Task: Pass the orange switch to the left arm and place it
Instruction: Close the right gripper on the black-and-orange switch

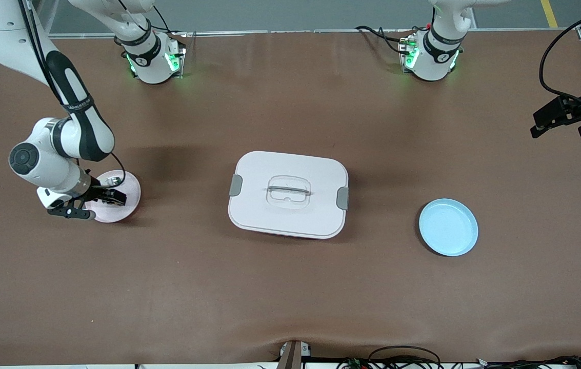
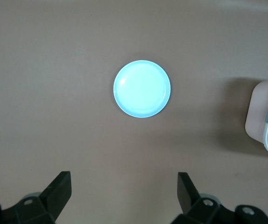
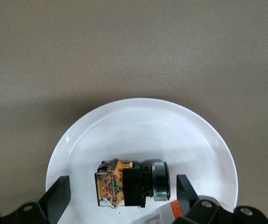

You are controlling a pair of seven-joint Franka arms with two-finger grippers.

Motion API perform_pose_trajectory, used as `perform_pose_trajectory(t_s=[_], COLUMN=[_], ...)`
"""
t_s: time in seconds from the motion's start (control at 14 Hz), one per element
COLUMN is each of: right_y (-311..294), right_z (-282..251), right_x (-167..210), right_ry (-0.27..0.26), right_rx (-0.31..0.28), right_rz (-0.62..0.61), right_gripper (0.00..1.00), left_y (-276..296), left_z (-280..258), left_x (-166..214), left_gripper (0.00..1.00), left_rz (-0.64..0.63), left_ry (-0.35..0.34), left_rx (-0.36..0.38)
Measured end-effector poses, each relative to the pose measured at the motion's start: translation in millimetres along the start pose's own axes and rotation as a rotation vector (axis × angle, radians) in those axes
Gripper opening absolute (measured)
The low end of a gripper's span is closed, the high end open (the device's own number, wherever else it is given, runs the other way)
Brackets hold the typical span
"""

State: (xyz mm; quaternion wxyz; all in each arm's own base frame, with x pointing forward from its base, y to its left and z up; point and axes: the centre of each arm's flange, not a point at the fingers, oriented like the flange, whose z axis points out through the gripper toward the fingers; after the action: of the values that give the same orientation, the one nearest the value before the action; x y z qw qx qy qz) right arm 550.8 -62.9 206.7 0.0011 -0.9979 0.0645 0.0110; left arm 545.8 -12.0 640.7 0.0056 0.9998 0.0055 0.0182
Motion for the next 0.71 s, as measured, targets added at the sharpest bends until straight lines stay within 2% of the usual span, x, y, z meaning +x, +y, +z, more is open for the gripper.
perform_pose_trajectory(t_s=[0.71], right_y=[2], right_z=[22], right_x=[-5], right_ry=[-0.039], right_rx=[-0.021], right_rz=[-0.028], right_gripper=[1.00], left_y=[0], left_z=[0], left_x=[0], left_gripper=[1.00], left_rz=[0.000], left_ry=[0.000], left_rx=[0.000])
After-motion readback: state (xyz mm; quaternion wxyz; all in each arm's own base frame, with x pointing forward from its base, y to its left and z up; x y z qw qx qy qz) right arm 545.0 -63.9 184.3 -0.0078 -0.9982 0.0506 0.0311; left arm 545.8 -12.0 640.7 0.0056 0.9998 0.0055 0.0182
